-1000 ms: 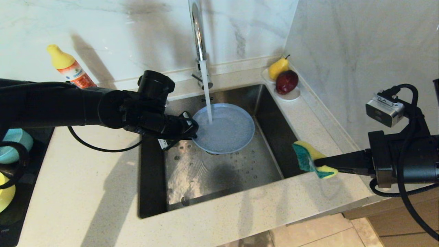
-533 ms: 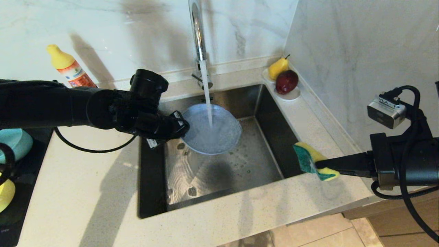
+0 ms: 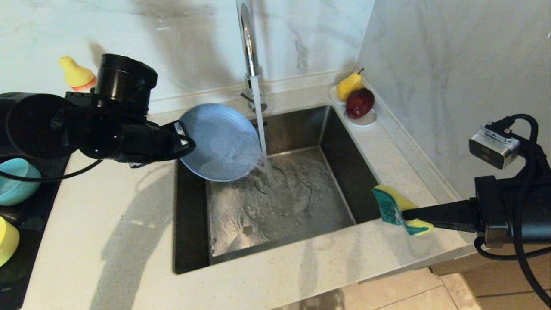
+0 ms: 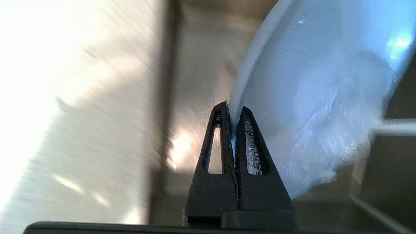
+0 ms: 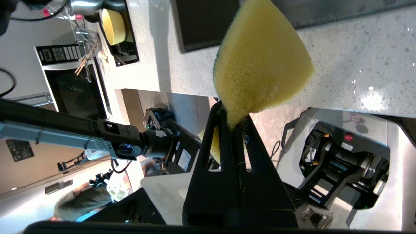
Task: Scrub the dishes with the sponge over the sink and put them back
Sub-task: Wash the plate
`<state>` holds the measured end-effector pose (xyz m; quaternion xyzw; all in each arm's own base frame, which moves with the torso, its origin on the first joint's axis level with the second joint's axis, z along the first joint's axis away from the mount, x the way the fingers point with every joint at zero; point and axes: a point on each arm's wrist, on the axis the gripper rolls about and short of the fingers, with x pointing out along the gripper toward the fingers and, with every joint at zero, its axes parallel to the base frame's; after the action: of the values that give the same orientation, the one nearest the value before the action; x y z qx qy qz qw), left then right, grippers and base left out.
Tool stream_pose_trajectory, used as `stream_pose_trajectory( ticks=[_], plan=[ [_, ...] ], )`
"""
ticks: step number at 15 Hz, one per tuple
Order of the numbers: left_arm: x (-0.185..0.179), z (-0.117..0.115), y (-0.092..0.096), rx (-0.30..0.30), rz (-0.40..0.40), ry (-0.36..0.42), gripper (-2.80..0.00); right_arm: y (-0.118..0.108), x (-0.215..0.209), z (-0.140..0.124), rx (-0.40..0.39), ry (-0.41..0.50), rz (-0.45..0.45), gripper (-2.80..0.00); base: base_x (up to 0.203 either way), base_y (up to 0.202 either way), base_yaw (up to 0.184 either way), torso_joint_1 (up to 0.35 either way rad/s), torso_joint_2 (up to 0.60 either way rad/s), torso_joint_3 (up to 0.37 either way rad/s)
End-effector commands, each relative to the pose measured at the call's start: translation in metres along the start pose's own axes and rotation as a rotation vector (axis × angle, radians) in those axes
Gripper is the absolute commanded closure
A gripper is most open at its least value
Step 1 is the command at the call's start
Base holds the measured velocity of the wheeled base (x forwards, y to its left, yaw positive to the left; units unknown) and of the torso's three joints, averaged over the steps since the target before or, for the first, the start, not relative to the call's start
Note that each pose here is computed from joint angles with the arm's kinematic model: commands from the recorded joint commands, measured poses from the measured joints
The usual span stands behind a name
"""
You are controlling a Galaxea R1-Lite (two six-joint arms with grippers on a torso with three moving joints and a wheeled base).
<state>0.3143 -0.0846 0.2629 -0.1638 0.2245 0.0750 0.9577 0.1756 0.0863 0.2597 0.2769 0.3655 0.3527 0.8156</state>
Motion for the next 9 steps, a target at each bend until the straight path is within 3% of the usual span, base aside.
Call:
stream_pose_trajectory(
  ticks=[1, 7, 9],
  plan=[
    [-0.020, 0.006, 0.015, 0.057, 0.019, -0.123, 0.00, 0.000, -0.002, -0.003, 0.002, 0.001, 0.003, 0.00, 0.000, 0.000, 0.000, 0.000, 0.00, 0.000],
    [-0.035, -0.004, 0.034, 0.313, 0.000, -0.513, 0.00, -0.007, 0.000, -0.010, 0.018, 0.023, -0.016, 0.00, 0.000, 0.000, 0.000, 0.000, 0.00, 0.000],
    [-0.034, -0.009, 0.036, 0.374, 0.009, -0.607, 0.00, -0.008, 0.001, -0.009, 0.021, 0.024, -0.019, 0.00, 0.000, 0.000, 0.000, 0.000, 0.00, 0.000]
  ],
)
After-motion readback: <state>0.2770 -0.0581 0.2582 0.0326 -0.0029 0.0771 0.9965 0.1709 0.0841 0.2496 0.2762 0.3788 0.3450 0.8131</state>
